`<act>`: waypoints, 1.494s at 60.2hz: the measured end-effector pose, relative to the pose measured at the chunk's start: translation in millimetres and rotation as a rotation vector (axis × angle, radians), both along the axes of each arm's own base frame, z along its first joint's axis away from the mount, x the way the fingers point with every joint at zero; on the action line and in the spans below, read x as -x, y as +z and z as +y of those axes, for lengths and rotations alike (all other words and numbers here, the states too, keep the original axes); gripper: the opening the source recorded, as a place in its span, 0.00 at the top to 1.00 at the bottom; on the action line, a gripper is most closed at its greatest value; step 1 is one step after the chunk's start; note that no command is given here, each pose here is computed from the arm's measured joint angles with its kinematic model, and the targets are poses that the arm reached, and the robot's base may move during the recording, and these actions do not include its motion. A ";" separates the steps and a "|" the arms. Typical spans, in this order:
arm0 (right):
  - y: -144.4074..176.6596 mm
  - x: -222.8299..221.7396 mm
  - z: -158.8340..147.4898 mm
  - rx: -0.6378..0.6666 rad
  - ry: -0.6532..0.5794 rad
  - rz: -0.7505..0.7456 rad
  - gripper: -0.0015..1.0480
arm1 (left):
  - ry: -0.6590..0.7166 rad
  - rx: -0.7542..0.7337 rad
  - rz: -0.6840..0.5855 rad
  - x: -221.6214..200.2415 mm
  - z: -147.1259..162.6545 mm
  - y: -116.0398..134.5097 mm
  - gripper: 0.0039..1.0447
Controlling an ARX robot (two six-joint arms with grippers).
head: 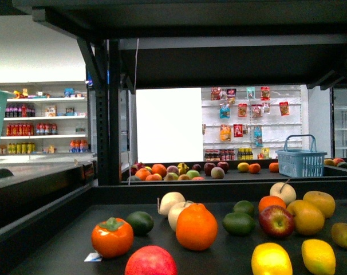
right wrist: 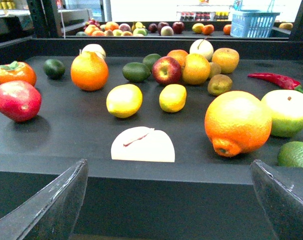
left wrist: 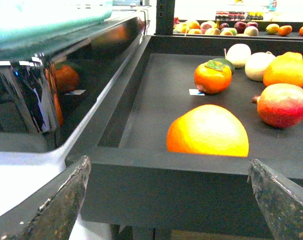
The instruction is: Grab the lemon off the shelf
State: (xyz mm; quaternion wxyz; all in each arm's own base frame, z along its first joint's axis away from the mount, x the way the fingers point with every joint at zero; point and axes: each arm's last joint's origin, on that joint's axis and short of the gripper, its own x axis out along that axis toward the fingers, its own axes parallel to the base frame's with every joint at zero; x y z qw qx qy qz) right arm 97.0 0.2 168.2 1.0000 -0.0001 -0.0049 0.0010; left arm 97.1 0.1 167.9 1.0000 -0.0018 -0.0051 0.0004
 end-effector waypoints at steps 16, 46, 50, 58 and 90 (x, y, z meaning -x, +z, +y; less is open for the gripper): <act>0.0 0.0 0.0 0.000 0.000 0.000 0.07 | 0.000 0.000 0.000 0.0 0.0 0.0 0.08; 0.0 0.0 0.0 0.000 0.000 0.000 0.07 | 0.001 0.000 0.000 0.0 0.0 0.0 0.08; 0.0 0.0 0.0 0.000 0.000 0.000 0.07 | 0.001 0.000 0.000 0.0 0.0 0.0 0.08; 0.0 0.0 0.0 0.000 0.000 0.000 0.07 | 0.001 0.000 0.000 0.0 0.0 0.0 0.08; 0.0 0.0 0.0 0.000 0.000 0.000 0.07 | 0.020 0.499 0.131 -36.9 39.8 52.8 0.08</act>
